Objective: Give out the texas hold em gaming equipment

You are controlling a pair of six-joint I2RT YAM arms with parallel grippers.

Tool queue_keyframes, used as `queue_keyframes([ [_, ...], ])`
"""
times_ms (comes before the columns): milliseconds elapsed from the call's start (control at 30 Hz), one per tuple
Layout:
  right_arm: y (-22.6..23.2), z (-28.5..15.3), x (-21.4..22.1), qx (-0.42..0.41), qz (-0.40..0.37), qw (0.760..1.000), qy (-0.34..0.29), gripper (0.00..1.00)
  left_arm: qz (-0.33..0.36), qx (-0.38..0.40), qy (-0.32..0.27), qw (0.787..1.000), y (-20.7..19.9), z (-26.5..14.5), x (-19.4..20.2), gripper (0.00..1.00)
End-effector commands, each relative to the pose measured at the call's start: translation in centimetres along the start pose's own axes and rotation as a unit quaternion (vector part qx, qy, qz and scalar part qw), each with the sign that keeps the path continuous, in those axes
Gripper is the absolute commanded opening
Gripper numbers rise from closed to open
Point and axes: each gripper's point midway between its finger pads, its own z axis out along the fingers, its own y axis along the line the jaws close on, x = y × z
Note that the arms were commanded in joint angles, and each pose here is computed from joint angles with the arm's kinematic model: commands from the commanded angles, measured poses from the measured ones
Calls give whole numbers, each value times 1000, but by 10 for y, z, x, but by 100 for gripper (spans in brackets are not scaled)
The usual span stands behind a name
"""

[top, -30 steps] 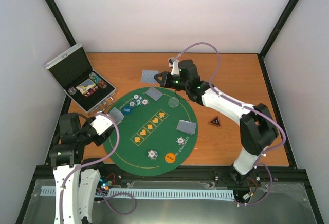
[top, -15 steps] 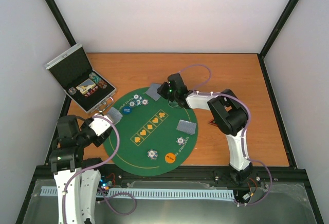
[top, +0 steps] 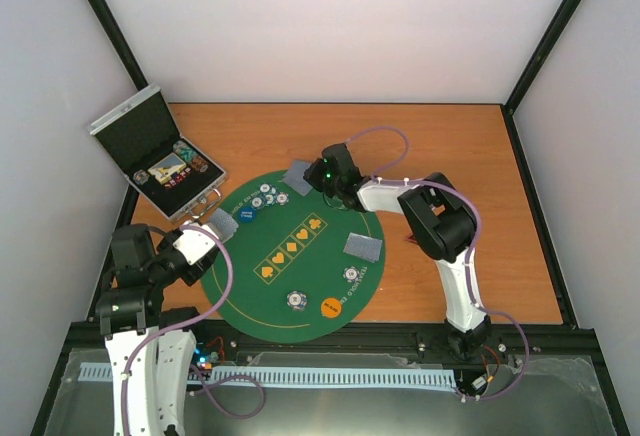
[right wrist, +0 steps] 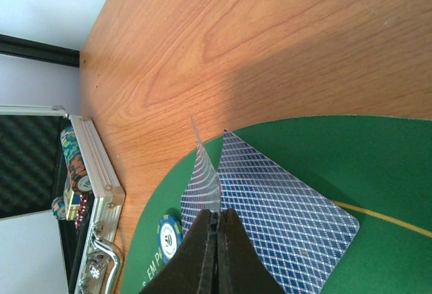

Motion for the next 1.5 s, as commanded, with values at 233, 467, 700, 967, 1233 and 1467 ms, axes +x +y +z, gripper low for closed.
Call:
queue_keyframes([
  [233, 6, 1, 3, -5, -7, 1000, -6, 28, 1, -7, -13, 1000, 4, -1, -6, 51],
  [467, 24, -18, 5, -14, -52, 999, -1, 50, -1, -3, -10, 1000, 4, 0, -5, 51],
  [700, 34, -51, 8, -22, -75, 997, -6, 70, -2, -3, -10, 1000, 4, 0, -5, 51],
  [967, 77, -104, 4, -87, -171, 981, -18, 72, 0, 0, -11, 1000, 3, 1, -5, 51],
  [1233, 174, -159, 66, -254, -415, 870, 78, 73, 10, 12, -13, 1000, -1, 0, -6, 51],
  [1467, 212, -184, 145, -355, -488, 772, 199, 77, 11, 20, -12, 1000, -3, 1, -6, 51],
])
